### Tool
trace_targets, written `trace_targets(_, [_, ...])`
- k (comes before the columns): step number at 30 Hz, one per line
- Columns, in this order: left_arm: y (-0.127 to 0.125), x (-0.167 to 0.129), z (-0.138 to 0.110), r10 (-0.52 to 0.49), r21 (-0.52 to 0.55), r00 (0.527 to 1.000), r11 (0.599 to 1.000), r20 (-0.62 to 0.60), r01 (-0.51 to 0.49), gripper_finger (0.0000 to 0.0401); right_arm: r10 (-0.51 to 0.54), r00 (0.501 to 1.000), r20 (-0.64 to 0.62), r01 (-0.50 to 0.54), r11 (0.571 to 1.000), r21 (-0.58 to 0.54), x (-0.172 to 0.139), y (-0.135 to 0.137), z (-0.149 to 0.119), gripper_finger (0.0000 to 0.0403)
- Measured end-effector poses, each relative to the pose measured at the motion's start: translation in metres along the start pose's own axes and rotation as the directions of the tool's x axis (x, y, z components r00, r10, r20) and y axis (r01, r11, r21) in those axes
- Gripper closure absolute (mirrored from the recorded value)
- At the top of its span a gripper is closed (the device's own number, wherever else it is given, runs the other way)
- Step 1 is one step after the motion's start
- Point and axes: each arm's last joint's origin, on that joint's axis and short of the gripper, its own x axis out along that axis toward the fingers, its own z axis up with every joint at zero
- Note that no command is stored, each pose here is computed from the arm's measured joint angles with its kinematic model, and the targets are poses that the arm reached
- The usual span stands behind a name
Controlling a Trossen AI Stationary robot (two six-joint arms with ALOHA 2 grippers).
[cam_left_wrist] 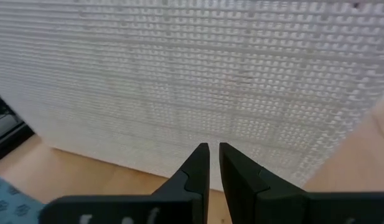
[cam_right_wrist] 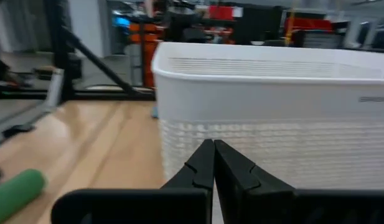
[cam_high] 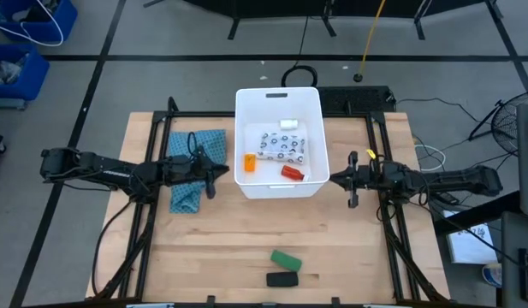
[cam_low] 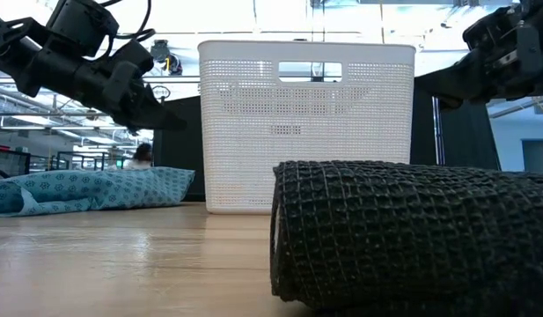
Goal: Pick & place medical supplies in basket/bin
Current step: Put the green rolled bandage in the white bin
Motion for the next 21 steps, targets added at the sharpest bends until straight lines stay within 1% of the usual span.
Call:
trace_targets(3, [-0.002, 0.0, 0.0, -0.051, 0.0, 0.999, 0.999, -0.002, 0.051, 0.0359, 0.01, 1.0, 0.001, -0.01, 1.0, -0.01, 0.0, 0.002, 0.0, 0.0403])
trace_targets(5, [-0.005, -0.001, 0.0, -0.123, 0.002, 0.992, 0.992, 0.0, 0.123, 0.0359, 0.016, 1.0, -0.001, -0.016, 1.0, -0.013, 0.0, 0.003, 0.0, 0.0403])
trace_targets(7, [-0.013, -0.002, 0.001, -0.216, -0.006, 0.976, 0.976, 0.011, 0.216, 0.0359, 0.017, 1.0, -0.003, -0.018, 1.0, -0.018, 0.0, 0.003, 0.0, 0.0403])
trace_targets(9, [-0.024, -0.005, 0.002, -0.274, -0.019, 0.962, 0.961, 0.019, 0.274, 0.0359, 0.017, 1.0, -0.003, -0.018, 0.999, -0.028, 0.0, 0.003, 0.0, 0.0403])
trace_targets(10, [-0.031, -0.007, 0.001, -0.287, -0.013, 0.958, 0.958, 0.017, 0.287, 0.0359, 0.017, 1.0, -0.003, -0.018, 0.999, -0.03, 0.0, 0.003, 0.0, 0.0403])
trace_targets(11, [-0.037, -0.009, 0.0, -0.298, -0.009, 0.955, 0.955, 0.013, 0.298, 0.0359, 0.017, 1.0, -0.003, -0.017, 0.999, -0.031, 0.0, 0.003, 0.0, 0.0403])
trace_targets(13, [-0.05, -0.014, -0.001, -0.289, -0.016, 0.957, 0.957, 0.005, 0.289, 0.0359, 0.017, 1.0, -0.003, -0.017, 0.999, -0.035, 0.0, 0.003, 0.0, 0.0403])
trace_targets(16, [-0.073, -0.018, 0.008, -0.267, -0.038, 0.963, 0.963, 0.03, 0.268, 0.0359, 0.017, 1.0, -0.003, -0.018, 0.999, -0.039, 0.0, 0.003, 0.0, 0.0403])
trace_targets(18, [-0.094, -0.018, 0.015, -0.274, -0.031, 0.961, 0.961, 0.034, 0.275, 0.0359, 0.017, 1.0, -0.003, -0.017, 0.999, -0.039, 0.0, 0.003, 0.0, 0.0403])
trace_targets(21, [-0.131, -0.009, 0.024, -0.251, 0.013, 0.968, 0.968, -0.005, 0.252, 0.0359, 0.017, 1.0, -0.003, -0.017, 0.999, -0.037, 0.0, 0.003, 0.0, 0.0403])
